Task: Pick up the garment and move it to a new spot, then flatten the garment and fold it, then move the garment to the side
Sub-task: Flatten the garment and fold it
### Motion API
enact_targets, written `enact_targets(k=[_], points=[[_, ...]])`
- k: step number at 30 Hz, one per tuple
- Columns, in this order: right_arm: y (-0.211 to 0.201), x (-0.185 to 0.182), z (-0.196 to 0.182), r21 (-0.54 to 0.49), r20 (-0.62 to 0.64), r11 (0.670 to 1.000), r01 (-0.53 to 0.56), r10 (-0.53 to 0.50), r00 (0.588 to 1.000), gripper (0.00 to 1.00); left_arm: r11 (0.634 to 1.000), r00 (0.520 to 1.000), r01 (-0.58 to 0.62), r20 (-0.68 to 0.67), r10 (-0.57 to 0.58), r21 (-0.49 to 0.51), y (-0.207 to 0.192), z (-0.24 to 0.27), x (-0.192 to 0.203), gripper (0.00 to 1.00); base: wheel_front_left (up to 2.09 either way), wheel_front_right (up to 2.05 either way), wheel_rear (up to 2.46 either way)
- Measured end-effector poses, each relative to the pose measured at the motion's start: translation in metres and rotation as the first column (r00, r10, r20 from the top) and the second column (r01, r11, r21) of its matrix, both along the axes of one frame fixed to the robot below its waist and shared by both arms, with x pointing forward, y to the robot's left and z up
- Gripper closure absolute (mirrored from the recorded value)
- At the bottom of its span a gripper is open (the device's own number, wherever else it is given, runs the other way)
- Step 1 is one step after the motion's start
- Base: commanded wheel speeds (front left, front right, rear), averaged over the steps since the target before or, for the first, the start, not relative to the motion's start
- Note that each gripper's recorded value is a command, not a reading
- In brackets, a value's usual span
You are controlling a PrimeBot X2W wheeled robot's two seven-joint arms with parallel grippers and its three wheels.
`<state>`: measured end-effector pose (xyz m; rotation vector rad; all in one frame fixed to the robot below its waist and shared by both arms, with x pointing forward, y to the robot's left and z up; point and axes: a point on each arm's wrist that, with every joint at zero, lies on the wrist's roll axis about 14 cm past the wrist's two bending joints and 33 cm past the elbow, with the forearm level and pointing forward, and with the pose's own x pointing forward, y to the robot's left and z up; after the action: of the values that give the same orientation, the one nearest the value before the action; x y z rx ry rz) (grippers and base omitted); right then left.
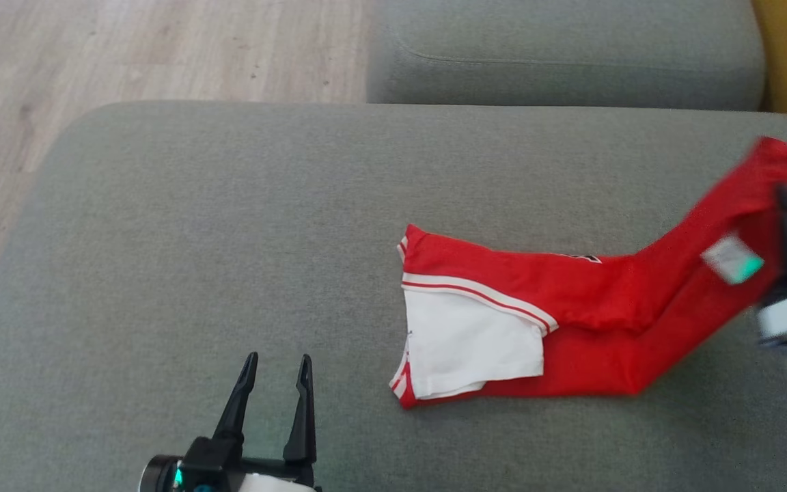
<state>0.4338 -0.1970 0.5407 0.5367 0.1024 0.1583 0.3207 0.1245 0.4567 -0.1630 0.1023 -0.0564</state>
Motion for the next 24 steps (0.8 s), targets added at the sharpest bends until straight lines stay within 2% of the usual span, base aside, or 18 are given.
enact_targets(k=[5, 12, 19, 24], points=[[0.085, -0.018, 0.001, 0.062, -0.012, 0.975, -0.212, 0.213, 0.977, 1.00, 1.000, 1.000, -0.027, 0.000, 0.027, 0.002, 0.008, 0.000, -0.005, 0.00, 0.00, 0.00, 0.00], [0.177, -0.040, -0.020, 0.073, -0.076, 0.897, -0.436, 0.441, 0.894, 1.00, 0.998, 0.998, -0.061, 0.000, 0.061, 0.000, 0.018, 0.000, -0.012, 0.00, 0.00, 0.00, 0.00], [0.233, -0.055, -0.054, 0.042, -0.161, 0.820, -0.571, 0.570, 0.806, 1.00, 0.994, 0.994, -0.105, -0.014, 0.105, 0.001, 0.030, -0.004, -0.019, 0.00, 0.00, 0.00, 0.00], [0.255, -0.061, -0.075, 0.034, -0.202, 0.785, -0.619, 0.612, 0.765, 1.00, 0.992, 0.991, -0.128, -0.027, 0.128, -0.007, 0.034, -0.007, -0.023, 0.00, 0.00, 0.00, 0.00]])
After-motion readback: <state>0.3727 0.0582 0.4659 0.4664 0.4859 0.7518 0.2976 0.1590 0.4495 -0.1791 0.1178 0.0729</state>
